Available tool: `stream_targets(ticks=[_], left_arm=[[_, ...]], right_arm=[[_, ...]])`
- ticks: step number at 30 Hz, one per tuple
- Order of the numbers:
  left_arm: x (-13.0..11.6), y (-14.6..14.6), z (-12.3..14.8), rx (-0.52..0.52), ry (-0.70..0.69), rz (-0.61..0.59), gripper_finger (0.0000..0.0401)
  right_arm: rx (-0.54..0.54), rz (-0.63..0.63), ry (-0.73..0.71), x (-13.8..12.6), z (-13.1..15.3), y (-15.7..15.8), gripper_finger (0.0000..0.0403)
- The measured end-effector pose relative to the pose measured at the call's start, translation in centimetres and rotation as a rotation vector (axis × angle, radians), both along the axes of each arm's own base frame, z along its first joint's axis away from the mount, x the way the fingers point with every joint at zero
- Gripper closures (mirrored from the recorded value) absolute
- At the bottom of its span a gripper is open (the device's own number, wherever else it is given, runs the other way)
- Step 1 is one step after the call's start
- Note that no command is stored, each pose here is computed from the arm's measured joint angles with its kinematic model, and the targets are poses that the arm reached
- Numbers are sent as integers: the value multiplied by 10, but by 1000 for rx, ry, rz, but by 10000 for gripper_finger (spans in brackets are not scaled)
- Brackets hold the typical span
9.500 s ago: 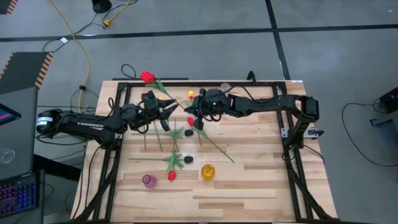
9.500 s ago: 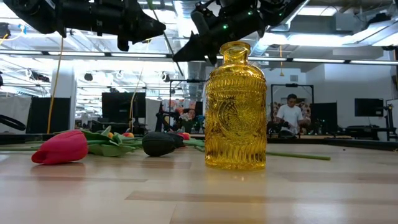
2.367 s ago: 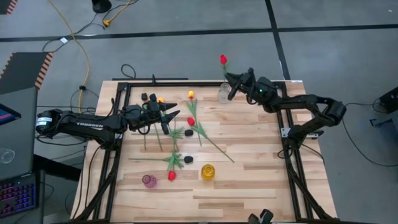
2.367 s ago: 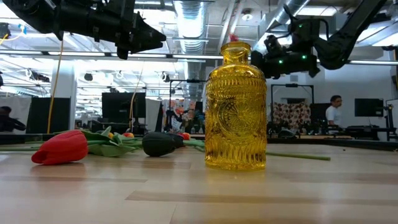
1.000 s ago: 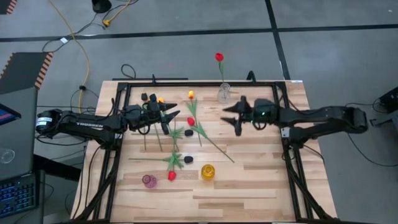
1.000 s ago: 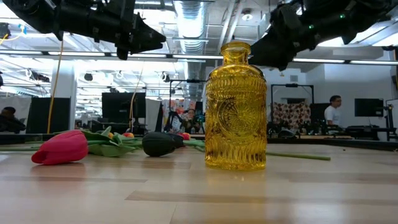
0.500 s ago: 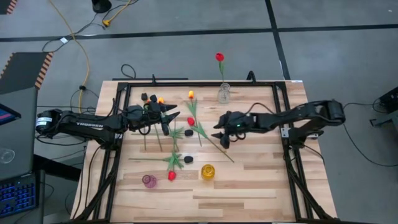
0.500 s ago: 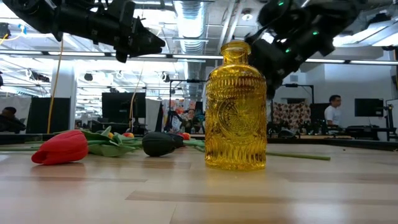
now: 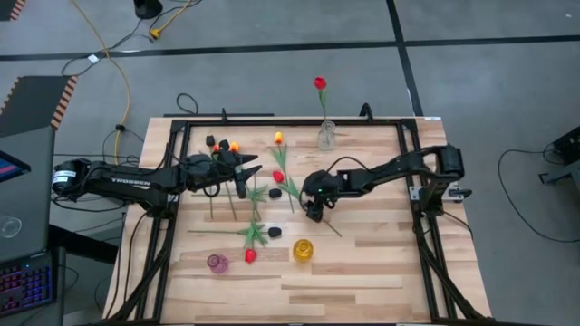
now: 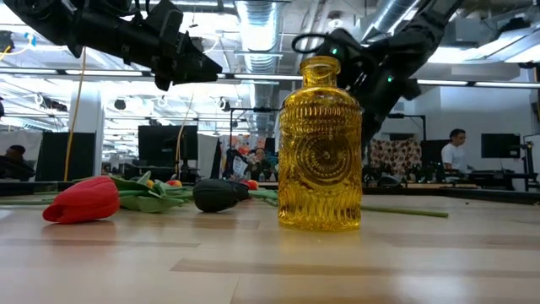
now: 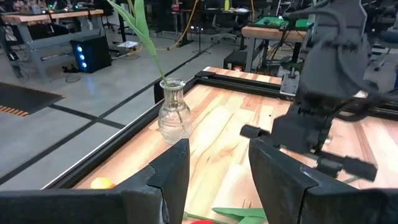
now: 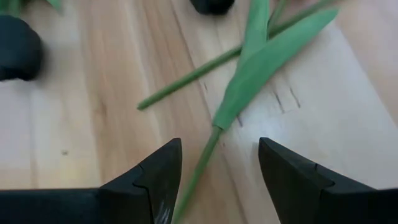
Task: Sort flowers into vase by color
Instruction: Put the right red flower into the transparent vase
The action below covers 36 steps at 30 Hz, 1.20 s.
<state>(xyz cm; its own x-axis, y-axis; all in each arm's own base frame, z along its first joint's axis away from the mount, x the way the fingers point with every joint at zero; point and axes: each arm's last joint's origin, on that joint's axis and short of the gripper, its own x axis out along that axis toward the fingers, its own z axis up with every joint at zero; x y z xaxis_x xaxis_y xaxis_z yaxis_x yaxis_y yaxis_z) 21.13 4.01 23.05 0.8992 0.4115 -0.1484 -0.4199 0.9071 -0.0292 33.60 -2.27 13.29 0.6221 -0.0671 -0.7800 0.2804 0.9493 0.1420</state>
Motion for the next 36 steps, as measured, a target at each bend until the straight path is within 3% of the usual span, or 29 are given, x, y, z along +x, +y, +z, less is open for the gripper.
stream_targets(ticks=[9, 18, 36], left_arm=[[0, 0, -1, -2, 12, 0, 248], [0, 0, -1, -2, 16, 0, 248], [0, 0, -1, -6, 13, -1, 248]], right_arm=[[0, -1, 24, 4, -8, 0, 168], [-1, -3, 66, 1, -11, 0, 222], [-4, 40, 129, -4, -13, 17, 290]])
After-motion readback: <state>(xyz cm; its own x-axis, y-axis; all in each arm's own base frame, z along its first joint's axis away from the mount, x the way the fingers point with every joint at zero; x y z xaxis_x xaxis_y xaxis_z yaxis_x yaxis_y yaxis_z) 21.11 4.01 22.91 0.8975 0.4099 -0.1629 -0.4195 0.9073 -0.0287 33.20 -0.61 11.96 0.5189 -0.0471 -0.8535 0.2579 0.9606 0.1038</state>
